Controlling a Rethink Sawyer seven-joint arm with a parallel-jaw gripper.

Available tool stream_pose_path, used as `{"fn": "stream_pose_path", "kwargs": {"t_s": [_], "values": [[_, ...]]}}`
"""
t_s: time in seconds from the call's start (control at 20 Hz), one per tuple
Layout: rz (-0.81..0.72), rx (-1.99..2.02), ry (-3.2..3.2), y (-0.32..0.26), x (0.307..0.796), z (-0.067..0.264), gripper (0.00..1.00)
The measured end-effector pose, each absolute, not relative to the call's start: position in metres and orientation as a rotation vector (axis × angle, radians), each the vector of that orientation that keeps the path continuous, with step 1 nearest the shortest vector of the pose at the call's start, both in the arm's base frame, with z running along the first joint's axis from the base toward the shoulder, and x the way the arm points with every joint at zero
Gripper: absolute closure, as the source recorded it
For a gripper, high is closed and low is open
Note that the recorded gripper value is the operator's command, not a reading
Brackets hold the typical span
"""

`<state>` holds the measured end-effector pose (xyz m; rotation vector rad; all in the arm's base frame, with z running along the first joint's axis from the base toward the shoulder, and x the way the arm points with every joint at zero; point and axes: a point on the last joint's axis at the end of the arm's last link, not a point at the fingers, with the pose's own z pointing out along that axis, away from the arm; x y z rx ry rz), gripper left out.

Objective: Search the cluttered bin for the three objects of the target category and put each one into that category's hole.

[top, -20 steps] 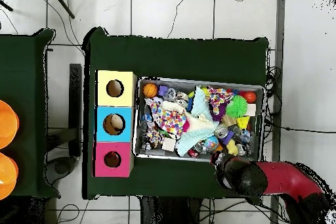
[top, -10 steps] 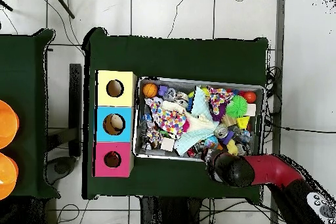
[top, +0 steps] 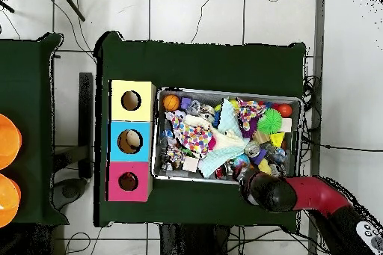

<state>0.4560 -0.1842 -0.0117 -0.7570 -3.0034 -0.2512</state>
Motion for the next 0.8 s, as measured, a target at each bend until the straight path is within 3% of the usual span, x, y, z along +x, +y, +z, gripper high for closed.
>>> {"fn": "stream_pose_path", "kwargs": {"t_s": [0.8], "values": [[-0.33,-0.509,-3.112,-0.224,0.466,0.004,0.0]]}}
